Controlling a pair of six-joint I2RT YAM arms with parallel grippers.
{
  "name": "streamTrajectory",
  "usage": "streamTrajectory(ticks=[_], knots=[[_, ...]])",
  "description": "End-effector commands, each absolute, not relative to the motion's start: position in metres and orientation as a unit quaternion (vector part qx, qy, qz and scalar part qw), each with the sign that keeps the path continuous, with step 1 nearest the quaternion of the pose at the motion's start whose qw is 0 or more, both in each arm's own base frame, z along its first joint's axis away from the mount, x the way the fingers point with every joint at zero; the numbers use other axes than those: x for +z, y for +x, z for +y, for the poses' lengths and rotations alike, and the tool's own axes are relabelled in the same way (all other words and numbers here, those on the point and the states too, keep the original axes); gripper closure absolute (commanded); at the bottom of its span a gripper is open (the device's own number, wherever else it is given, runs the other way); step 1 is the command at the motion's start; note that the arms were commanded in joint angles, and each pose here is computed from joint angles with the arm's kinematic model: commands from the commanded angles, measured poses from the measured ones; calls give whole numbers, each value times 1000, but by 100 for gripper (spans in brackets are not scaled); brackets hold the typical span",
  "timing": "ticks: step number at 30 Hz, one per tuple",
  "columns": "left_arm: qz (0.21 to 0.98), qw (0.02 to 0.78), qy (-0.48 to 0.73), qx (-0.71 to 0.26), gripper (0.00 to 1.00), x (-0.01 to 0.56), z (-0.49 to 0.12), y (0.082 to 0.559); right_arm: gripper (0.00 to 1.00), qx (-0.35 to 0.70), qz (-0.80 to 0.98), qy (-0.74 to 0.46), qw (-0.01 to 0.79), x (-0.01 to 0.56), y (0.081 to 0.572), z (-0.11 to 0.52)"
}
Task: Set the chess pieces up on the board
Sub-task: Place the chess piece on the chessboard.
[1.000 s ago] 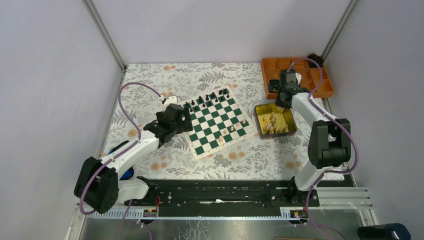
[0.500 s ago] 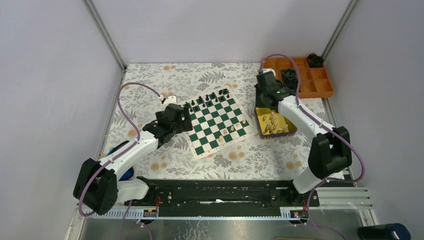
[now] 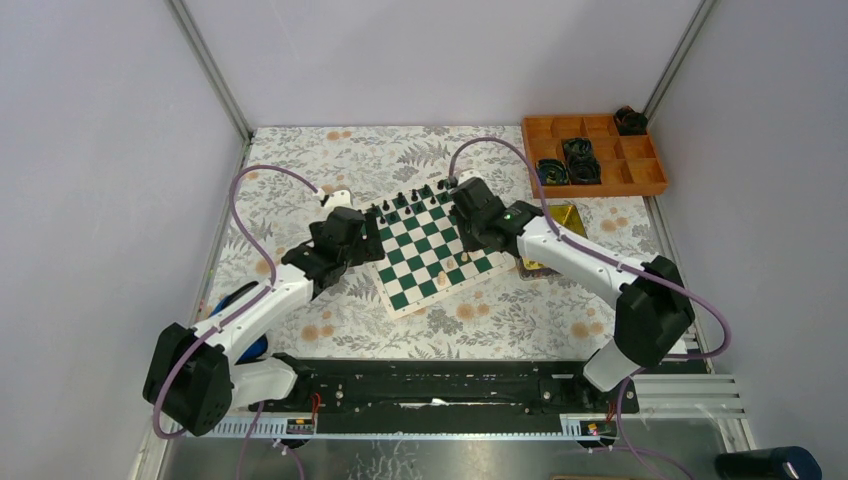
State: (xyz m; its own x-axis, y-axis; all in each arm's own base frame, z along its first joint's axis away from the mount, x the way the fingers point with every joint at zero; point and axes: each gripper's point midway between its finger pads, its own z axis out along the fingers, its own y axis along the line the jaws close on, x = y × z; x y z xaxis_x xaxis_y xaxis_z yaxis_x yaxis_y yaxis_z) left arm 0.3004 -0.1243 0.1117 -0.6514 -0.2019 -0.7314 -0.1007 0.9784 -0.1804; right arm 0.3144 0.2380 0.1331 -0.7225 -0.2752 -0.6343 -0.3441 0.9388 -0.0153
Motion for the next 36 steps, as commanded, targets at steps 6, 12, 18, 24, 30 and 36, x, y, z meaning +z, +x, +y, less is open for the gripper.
streamTrajectory(ticks=[6, 12, 18, 24, 30, 36], knots=[[896, 429, -92, -72, 1, 122, -125, 303, 100, 47, 927, -198, 316, 103, 289, 263], [897, 426, -92, -73, 1, 120, -125, 302, 100, 43, 927, -209, 307, 86, 281, 269], [898, 425, -92, -71, 1, 119, -125, 300, 100, 40, 927, -212, 305, 73, 280, 269], [899, 424, -91, -70, 1, 118, -126, 299, 100, 39, 926, -216, 307, 64, 283, 272], [898, 424, -90, -68, 1, 118, -125, 300, 100, 36, 926, -217, 307, 59, 287, 274], [899, 424, -88, -68, 1, 118, -126, 299, 100, 32, 926, -219, 305, 54, 288, 275]])
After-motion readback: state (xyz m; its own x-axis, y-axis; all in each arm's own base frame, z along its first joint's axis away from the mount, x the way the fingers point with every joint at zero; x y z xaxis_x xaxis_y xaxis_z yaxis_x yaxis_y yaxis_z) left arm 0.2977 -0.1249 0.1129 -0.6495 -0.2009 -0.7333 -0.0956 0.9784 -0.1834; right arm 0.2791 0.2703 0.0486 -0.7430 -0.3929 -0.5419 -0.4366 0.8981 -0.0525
